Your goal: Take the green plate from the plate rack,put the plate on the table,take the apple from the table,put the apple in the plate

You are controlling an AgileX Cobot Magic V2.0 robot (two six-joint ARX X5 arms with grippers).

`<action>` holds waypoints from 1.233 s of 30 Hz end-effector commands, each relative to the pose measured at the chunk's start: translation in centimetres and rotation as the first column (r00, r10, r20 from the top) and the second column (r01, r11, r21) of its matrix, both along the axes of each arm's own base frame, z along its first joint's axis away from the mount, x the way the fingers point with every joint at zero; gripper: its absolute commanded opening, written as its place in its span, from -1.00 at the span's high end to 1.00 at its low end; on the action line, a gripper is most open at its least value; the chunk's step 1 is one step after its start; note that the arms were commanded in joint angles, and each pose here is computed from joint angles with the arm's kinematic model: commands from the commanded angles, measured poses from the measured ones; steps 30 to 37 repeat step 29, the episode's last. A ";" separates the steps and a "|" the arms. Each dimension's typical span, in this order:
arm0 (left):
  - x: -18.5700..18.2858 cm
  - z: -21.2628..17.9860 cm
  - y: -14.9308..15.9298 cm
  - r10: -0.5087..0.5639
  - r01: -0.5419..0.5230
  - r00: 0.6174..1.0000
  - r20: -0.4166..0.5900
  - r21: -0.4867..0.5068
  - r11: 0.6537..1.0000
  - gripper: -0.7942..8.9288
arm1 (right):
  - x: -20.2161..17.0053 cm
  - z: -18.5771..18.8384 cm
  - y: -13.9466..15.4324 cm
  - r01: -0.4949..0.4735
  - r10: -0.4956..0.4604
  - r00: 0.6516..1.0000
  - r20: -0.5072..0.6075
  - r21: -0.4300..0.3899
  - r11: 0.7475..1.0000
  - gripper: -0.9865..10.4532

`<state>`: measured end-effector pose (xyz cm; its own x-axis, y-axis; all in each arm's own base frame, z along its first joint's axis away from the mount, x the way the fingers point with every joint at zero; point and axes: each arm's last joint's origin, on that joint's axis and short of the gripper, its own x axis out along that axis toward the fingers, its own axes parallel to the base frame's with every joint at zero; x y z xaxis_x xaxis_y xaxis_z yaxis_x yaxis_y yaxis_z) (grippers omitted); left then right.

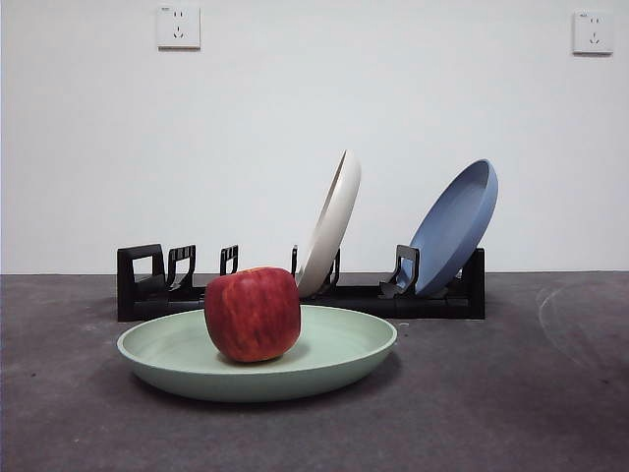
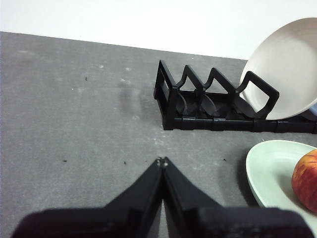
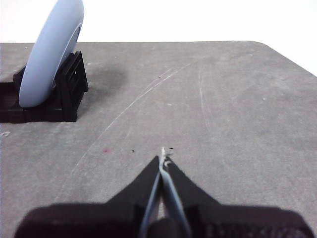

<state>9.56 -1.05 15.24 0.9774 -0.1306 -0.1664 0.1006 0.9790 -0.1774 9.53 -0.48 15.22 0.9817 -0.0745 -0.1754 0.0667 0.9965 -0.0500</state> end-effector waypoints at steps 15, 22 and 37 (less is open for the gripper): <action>0.0 -0.2 0.0 -0.001 0.001 1.000 0.013 0.025 1.000 0.84 | 0.0 -0.2 0.0 -0.001 0.001 1.000 -0.004 -0.001 1.000 0.83; 0.1 0.4 0.2 0.039 -0.042 0.997 0.071 0.043 0.998 0.84 | 0.0 -0.2 0.0 -0.001 0.001 1.000 -0.004 -0.001 1.000 0.83; 0.0 -0.2 0.5 0.061 -0.062 0.998 0.015 0.055 0.997 0.84 | 0.0 -0.2 0.0 -0.001 0.001 1.000 -0.004 -0.001 1.000 0.83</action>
